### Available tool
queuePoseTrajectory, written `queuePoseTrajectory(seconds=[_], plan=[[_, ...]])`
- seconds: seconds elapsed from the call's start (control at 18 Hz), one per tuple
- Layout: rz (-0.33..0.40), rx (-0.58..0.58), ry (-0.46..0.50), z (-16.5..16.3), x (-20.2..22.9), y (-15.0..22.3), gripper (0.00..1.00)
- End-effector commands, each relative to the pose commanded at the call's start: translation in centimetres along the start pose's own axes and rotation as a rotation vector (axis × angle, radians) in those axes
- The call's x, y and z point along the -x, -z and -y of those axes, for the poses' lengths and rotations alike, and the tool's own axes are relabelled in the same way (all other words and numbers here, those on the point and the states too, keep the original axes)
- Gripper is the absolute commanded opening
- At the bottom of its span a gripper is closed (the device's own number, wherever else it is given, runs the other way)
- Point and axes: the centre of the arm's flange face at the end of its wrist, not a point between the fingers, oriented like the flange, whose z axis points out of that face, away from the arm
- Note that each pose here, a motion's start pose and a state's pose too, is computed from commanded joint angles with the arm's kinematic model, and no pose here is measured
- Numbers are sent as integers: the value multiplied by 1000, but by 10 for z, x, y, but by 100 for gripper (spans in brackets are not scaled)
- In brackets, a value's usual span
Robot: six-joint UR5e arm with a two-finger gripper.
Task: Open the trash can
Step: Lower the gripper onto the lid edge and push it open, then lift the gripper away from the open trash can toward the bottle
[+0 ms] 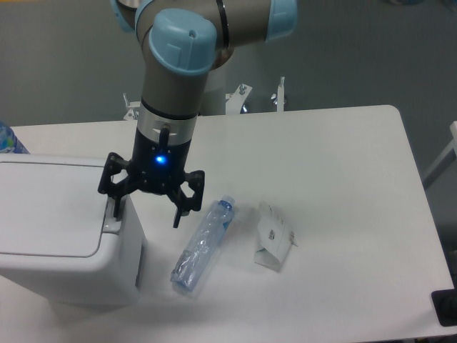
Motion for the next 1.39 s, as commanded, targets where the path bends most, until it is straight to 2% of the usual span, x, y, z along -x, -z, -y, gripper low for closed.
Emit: queuePoseTrajectory(seconds=[0.44,0.67,0.89,1.06,1.22,1.39], plan=[[0,1,2,1,0,0,100],[13,-24,2,9,5,13,100],[80,-96,73,15,76,56,100],[135,-131,88,12,142,62,100],[176,-122,30,3,203,56,100],[200,-78,-85,-14,252,56,100]])
